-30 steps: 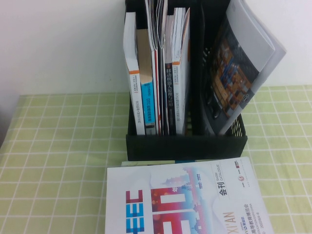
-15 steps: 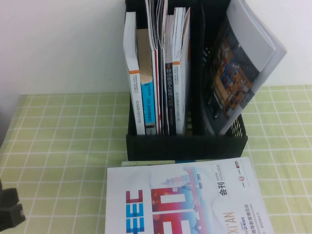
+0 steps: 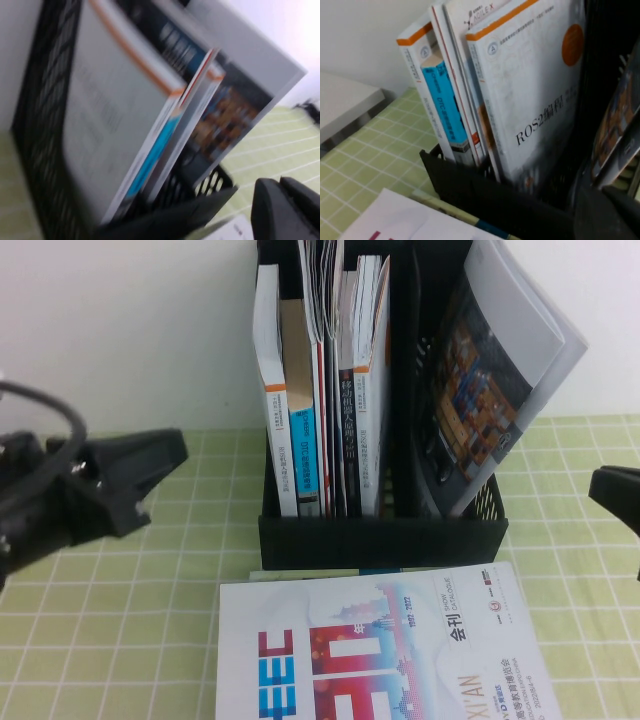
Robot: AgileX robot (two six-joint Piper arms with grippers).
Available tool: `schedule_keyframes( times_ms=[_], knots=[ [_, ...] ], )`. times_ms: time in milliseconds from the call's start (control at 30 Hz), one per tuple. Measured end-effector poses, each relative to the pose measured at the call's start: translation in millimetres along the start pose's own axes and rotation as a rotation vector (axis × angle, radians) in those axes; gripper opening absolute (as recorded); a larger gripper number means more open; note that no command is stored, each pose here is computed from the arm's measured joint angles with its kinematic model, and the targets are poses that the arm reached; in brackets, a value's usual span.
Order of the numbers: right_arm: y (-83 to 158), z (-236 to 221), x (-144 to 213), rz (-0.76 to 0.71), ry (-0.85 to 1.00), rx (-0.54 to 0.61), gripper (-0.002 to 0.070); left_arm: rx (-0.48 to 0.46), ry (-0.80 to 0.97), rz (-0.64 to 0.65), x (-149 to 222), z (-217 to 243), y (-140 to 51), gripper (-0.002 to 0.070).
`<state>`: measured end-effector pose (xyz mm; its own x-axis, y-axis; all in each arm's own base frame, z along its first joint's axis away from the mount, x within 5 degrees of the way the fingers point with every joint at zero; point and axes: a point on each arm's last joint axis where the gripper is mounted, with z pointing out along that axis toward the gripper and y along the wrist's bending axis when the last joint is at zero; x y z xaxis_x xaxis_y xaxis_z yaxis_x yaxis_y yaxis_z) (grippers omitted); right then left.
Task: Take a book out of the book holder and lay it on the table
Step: Hold the bookshelf
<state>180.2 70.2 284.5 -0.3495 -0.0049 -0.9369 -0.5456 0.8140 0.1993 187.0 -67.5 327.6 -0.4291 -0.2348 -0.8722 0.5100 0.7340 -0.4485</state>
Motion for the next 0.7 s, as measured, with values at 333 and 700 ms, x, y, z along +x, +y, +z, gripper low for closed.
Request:
schedule_keyframes(
  times_ms=[333, 700],
  knots=[
    [-17.2, 31.2, -13.9, -0.066, 0.014, 0.023, -0.0002, 0.175, 0.09, 0.115, -53.8, 83.4, 8.4, -0.0002],
    [-35.0, 67.0, -34.0, -0.076, 0.03, 0.029, -0.0001, 0.298, 0.162, 0.337, -54.5, 197.2, -48.7, -0.0002]
  ],
)
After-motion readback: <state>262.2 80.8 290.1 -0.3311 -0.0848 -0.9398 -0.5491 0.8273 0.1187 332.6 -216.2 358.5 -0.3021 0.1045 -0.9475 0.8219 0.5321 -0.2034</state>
